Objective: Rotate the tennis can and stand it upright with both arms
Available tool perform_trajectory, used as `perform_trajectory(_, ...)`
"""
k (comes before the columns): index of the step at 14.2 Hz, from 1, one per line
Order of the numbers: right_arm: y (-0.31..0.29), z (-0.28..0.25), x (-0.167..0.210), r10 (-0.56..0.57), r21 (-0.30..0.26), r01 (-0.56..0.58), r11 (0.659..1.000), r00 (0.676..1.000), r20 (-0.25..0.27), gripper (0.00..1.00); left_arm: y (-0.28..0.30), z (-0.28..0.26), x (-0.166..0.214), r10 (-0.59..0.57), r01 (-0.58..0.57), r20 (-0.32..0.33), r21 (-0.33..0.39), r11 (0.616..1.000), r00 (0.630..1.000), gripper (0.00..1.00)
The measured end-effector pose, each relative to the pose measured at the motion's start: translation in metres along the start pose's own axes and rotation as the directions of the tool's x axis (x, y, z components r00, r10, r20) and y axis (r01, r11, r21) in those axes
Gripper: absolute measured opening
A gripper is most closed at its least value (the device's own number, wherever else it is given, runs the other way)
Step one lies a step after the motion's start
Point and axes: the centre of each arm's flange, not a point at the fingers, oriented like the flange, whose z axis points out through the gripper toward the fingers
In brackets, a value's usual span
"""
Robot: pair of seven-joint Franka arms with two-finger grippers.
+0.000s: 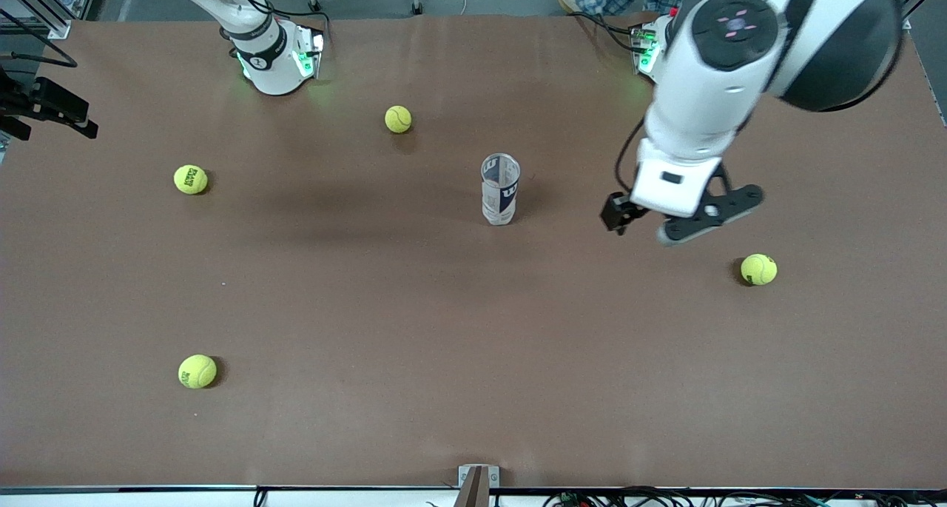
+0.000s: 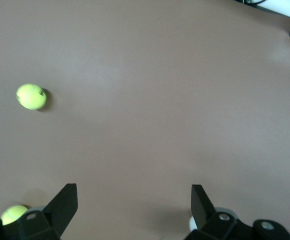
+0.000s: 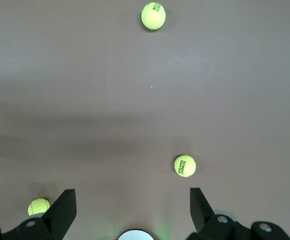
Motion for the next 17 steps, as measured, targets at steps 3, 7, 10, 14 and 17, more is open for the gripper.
perform_trajectory(3,0.001,0.0,0.0,0.003,0.0,-0.003,1.0,1.0,0.0,1.0,-0.05,-0.016,0.031,0.117,-0.116,0.009,-0.026,0.993,0.993,1.0)
perform_trajectory(7,0.002,0.0,0.0,0.004,0.001,-0.004,1.0,1.0,0.001,1.0,-0.139,-0.036,0.067,0.252,-0.249,0.044,-0.05,0.967,0.967,1.0)
perform_trajectory(10,0.003,0.001,0.0,0.005,0.001,-0.005,1.0,1.0,0.002,1.0,-0.182,-0.045,0.079,0.34,-0.338,0.045,-0.047,0.94,0.939,1.0)
perform_trajectory(14,0.003,0.002,0.0,0.005,0.001,-0.005,1.0,1.0,0.004,1.0,-0.209,-0.05,0.084,0.39,-0.388,0.059,-0.045,0.921,0.919,1.0)
perform_trajectory(17,0.003,0.002,0.0,0.005,0.001,-0.005,1.0,1.0,0.005,1.0,-0.208,-0.048,0.081,0.381,-0.376,0.08,-0.071,0.924,0.921,1.0)
